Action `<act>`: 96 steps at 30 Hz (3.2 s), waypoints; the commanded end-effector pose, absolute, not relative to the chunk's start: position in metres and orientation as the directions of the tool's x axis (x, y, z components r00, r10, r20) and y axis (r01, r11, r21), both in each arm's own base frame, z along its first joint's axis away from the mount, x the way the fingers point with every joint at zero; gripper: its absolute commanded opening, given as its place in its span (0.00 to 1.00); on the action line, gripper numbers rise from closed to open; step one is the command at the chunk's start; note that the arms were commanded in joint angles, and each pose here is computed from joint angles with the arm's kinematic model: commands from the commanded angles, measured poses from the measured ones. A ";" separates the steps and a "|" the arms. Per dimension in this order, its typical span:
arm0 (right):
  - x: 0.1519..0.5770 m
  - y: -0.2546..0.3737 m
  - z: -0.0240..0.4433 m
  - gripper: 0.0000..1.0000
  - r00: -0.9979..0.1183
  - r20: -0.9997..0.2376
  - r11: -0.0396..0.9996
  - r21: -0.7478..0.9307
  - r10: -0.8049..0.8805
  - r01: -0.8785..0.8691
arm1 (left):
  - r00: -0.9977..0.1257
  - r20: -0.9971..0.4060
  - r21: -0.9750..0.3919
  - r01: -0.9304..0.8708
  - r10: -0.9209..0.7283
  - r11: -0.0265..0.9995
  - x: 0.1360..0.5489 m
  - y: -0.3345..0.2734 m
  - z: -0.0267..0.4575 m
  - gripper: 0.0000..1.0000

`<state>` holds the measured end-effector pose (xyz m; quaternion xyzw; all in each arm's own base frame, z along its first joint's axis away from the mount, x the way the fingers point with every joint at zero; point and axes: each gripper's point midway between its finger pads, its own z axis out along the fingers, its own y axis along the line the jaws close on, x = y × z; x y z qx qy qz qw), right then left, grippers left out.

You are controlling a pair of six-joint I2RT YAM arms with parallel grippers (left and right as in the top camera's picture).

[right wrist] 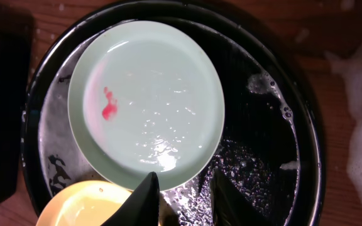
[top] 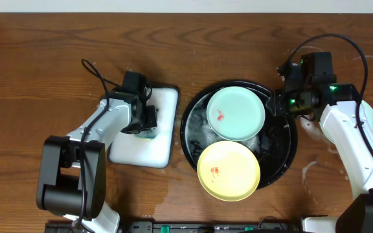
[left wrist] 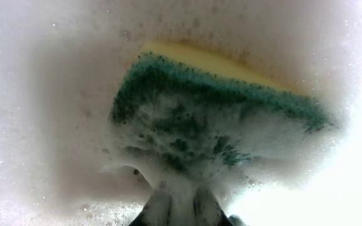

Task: Clean dirty plates on tray and stack at the side
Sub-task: 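Dip the sponge in foam and bring it to the plate with left gripper, then scrub the second green plate with the sponge in left gripper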

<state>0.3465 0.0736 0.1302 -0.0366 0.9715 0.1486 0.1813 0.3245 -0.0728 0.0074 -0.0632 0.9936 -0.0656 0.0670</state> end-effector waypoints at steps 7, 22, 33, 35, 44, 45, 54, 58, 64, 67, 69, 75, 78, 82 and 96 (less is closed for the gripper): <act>0.347 0.075 0.135 0.25 -0.927 -0.374 0.952 0.268 -0.036 -0.146 | -0.978 -0.147 -0.114 -0.132 -0.148 0.985 0.336 -0.066 0.045 0.50; 0.347 0.075 0.135 0.26 -0.926 -0.375 0.952 0.268 -0.036 -0.146 | -0.994 -0.067 -0.075 -0.078 -0.083 0.994 0.312 -0.080 -0.012 0.08; 0.354 0.075 0.133 0.22 -0.915 -0.401 0.952 0.263 -0.039 -0.156 | -0.985 -0.151 -0.037 -0.080 -0.084 0.996 0.347 -0.078 0.075 0.08; 0.358 0.072 0.125 0.21 -0.914 -0.404 0.958 0.245 -0.038 -0.149 | -0.980 -0.185 -0.067 -0.062 -0.073 0.996 0.355 -0.088 0.100 0.08; 0.359 0.069 0.055 0.33 -0.967 -0.251 0.967 0.236 -0.035 -0.097 | -0.954 -0.298 -0.313 0.121 0.024 0.942 0.371 -0.180 0.147 0.08; 0.359 0.069 0.045 0.34 -0.973 -0.229 0.967 0.237 -0.035 -0.091 | -0.945 -0.327 -0.326 0.140 0.028 0.935 0.374 -0.191 0.151 0.08; 0.350 0.069 -0.008 0.05 -0.995 -0.094 0.970 0.239 -0.023 -0.045 | -0.924 -0.382 -0.419 0.209 0.037 0.883 0.384 -0.278 0.132 0.08; 0.345 0.068 -0.021 0.01 -0.999 -0.051 0.971 0.237 -0.013 -0.025 | -0.950 -0.305 -0.456 0.209 0.069 0.865 0.369 -0.310 0.099 0.08; 0.341 0.067 -0.020 0.01 -0.999 -0.038 0.972 0.234 -0.009 -0.018 | -0.975 -0.194 -0.501 0.190 0.104 0.845 0.346 -0.349 0.050 0.08; 0.338 0.070 -0.020 0.01 -1.000 -0.027 0.972 0.232 -0.016 -0.022 | -0.986 -0.127 -0.481 0.154 0.105 0.863 0.336 -0.354 0.018 0.08; 0.338 0.071 -0.020 0.01 -0.999 -0.026 0.972 0.232 -0.022 -0.027 | -0.989 -0.100 -0.463 0.141 0.106 0.875 0.334 -0.351 0.000 0.08; 0.334 0.071 -0.020 0.01 -1.000 -0.012 0.973 0.231 -0.022 -0.024 | -0.974 -0.188 -0.194 0.160 0.124 0.968 0.364 -0.290 -0.026 0.08; 0.333 0.071 -0.020 0.01 -1.000 -0.007 0.973 0.231 -0.022 -0.023 | -0.951 -0.257 0.043 0.167 0.172 0.985 0.387 -0.246 -0.020 0.08; 0.333 0.071 -0.020 0.01 -1.000 -0.007 0.973 0.231 -0.022 -0.023 | -0.913 -0.304 0.217 0.212 0.272 0.953 0.402 -0.225 -0.011 0.08; 0.330 0.071 -0.020 0.01 -1.000 0.007 0.973 0.230 -0.023 -0.021 | -0.996 -0.041 -0.508 0.088 0.078 0.857 0.333 -0.367 -0.007 0.08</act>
